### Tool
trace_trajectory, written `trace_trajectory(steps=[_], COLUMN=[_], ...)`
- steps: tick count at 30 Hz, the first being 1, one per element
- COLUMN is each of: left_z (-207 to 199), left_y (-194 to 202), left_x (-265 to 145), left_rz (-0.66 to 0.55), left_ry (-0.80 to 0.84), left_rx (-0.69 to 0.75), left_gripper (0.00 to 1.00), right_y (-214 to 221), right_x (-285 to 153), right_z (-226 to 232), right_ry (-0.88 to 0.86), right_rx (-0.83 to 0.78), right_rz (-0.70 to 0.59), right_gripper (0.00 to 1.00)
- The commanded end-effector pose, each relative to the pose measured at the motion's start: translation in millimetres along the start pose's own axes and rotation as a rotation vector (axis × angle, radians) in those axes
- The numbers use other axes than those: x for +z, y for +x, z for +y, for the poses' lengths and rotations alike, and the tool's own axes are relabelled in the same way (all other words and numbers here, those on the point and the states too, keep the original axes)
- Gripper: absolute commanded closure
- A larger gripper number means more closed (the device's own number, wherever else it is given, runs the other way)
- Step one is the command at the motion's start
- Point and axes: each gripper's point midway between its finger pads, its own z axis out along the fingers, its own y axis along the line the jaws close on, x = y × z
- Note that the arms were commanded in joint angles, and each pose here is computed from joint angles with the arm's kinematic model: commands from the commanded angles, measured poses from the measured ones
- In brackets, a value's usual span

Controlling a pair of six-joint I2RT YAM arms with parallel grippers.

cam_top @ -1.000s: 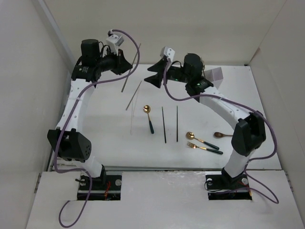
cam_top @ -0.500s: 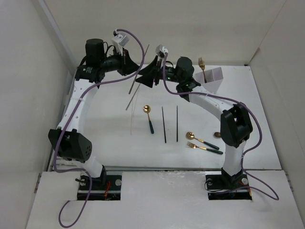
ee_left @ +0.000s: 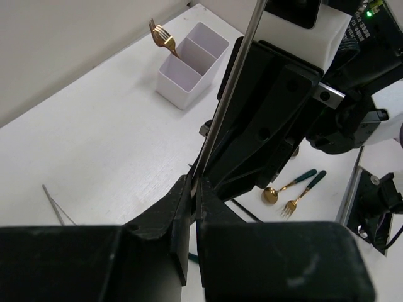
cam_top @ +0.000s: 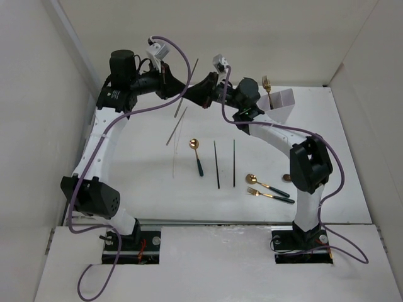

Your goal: Sort the eating utensils into containers

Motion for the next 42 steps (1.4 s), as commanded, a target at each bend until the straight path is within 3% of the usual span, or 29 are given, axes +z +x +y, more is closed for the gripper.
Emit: trace_trajectory(steps=[1,5,6,7,8,9,14,19,22,26,28,31,35,42], left_z=[-23.5,-22.9,-23.3,-23.7,-24.1,-22.3,0.1,66.7,89.1,117.9,127.3,125.4,136.4,157.9], left_y=[-12.1,0.0,-1.9,-1.9,-3.9,-4.1,-1.4,13.4,18.2,31.5,44.7,66.5,95.1,137.1], left_x=[-6.8,-4.6,-4.4,-4.4,-4.2,-4.1,-6.8,-22.0,-37.2,-50.2,-58.8,-52.1,-49.7,-60.1], left_rz=[-0.041,-0.027,-0.033,-0.033,-0.039,-0.041,-0.027,-0.019,-0.035,-0.075,-0.074,-0.022,0.066,0.272], left_ry=[0.048,0.057,0.058,0.058,0.059,0.048,-0.089,-0.45,-0.565,-0.723,-0.763,-0.699,-0.705,-0.762], left_rx=[0.027,-0.018,-0.023,-0.033,-0.038,-0.038,-0.03,-0.069,-0.072,-0.151,-0.212,-0.218,-0.166,-0.067], left_gripper=[1.0,1.0,0.91,0.62,0.23,0.0,0.0,0.0,0.0,0.0,0.0,0.0,0.0,0.01], right_y=[-18.3,-22.7,-22.8,-22.7,-20.9,-23.3,-32.7,-69.4,-96.1,-101.1,-91.3,-82.6,-78.4,-47.1], right_x=[3.4,-2.5,-5.2,-5.6,-13.7,-19.6,-87.1,-211.4,-282.1,-350.4,-365.5,-377.8,-403.6,-413.6], right_z=[11.4,8.4,3.6,4.0,-9.7,-17.1,-84.6,-172.7,-197.8,-219.1,-229.6,-240.1,-255.0,-269.1], right_ry=[-0.037,-0.02,-0.008,-0.001,0.038,0.069,0.361,0.863,1.071,1.26,1.28,1.281,1.334,1.271], right_rx=[-0.064,-0.084,-0.081,-0.069,-0.057,-0.065,-0.145,-0.354,-0.468,-0.553,-0.555,-0.549,-0.54,-0.464], right_rz=[-0.099,-0.128,-0.124,-0.112,-0.104,-0.1,-0.004,0.157,0.202,0.312,0.351,0.38,0.403,0.428], right_gripper=[1.0,1.0,1.0,1.0,1.0,1.0,1.0,1.0,1.0,1.0,1.0,1.0,1.0,1.0])
